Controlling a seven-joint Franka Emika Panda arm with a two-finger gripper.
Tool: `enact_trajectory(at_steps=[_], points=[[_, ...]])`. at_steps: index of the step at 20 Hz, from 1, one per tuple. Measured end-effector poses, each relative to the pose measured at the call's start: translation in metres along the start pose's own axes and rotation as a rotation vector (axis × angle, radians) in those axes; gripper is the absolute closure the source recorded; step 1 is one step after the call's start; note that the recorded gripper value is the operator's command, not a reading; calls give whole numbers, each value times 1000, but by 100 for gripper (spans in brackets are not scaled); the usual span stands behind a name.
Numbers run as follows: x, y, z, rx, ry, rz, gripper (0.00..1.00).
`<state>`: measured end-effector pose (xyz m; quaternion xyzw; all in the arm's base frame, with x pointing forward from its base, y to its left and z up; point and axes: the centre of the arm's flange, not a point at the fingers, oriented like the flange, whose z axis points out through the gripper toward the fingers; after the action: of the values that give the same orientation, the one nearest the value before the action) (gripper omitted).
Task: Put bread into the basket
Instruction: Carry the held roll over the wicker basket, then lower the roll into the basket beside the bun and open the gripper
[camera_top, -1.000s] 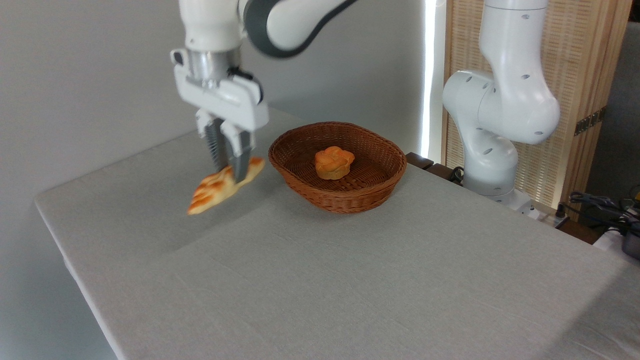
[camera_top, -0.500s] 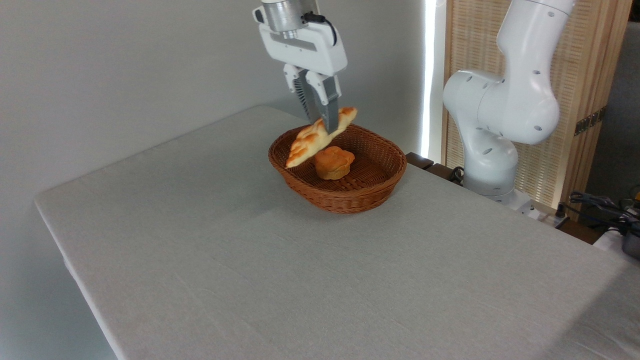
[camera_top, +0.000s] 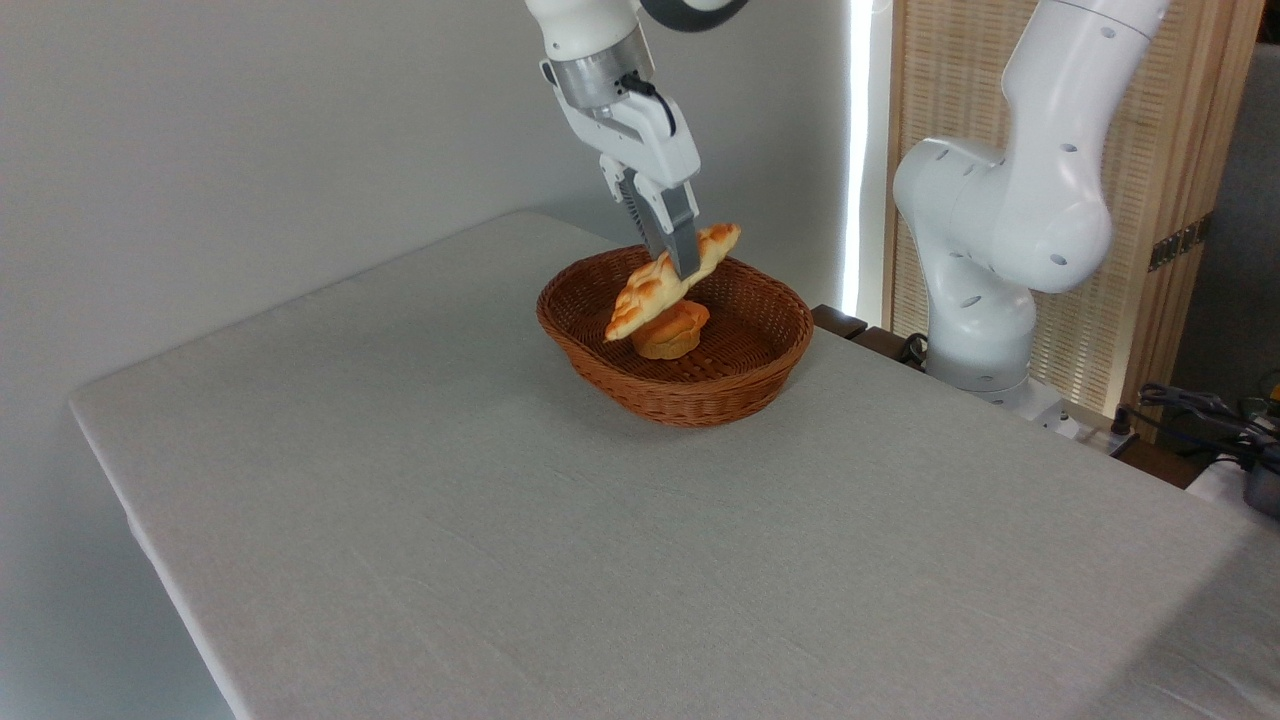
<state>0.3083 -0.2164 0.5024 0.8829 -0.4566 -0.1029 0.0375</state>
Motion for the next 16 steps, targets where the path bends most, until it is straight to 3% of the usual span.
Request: enact_trajectory(at_steps=[2,16], points=[[3,-4,5,14,27,0,1],[5,-7,10,20,38,-2,0]])
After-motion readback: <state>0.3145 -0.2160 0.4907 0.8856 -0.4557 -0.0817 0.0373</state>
